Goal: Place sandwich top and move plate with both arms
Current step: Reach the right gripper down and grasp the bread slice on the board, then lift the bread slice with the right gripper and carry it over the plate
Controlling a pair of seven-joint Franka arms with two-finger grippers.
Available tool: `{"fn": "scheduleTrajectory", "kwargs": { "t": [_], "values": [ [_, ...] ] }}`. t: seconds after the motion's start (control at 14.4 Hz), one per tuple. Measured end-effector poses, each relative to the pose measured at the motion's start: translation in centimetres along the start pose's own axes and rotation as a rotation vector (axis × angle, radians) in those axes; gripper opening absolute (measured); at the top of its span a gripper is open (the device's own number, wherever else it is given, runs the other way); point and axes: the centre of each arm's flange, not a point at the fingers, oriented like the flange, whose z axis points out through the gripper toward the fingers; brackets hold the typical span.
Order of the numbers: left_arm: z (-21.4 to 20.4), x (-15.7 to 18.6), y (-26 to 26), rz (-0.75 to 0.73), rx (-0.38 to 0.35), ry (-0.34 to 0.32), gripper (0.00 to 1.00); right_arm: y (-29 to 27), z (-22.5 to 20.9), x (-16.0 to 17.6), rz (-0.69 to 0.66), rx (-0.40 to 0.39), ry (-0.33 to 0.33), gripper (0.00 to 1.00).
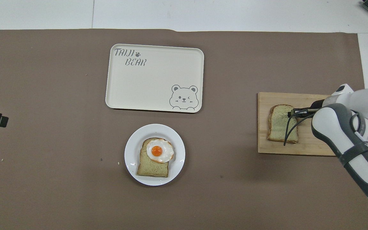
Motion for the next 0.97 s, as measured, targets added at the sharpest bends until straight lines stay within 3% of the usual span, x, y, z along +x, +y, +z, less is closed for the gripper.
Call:
{"fn": "scheduleTrajectory", "kwargs": {
  "t": [0.14,0.55,0.97],
  "values": [
    [0.0,0.0,0.0,0.000,0.000,0.000,1.00,-0.2,-0.3,0.2,-0.003,0.006,-0.006,0.10],
    [0.0,0.0,0.0,0.001,0.000,0.000,1.00,-2.7,-5.5,2.2,-0.039,0.074,-0.077,0.10],
    [0.0,0.0,0.1,0.001,0.000,0.000,1.00,-5.8,-11.8,1.2,0.049,0.133,-0.193,0.10]
  ]
}}
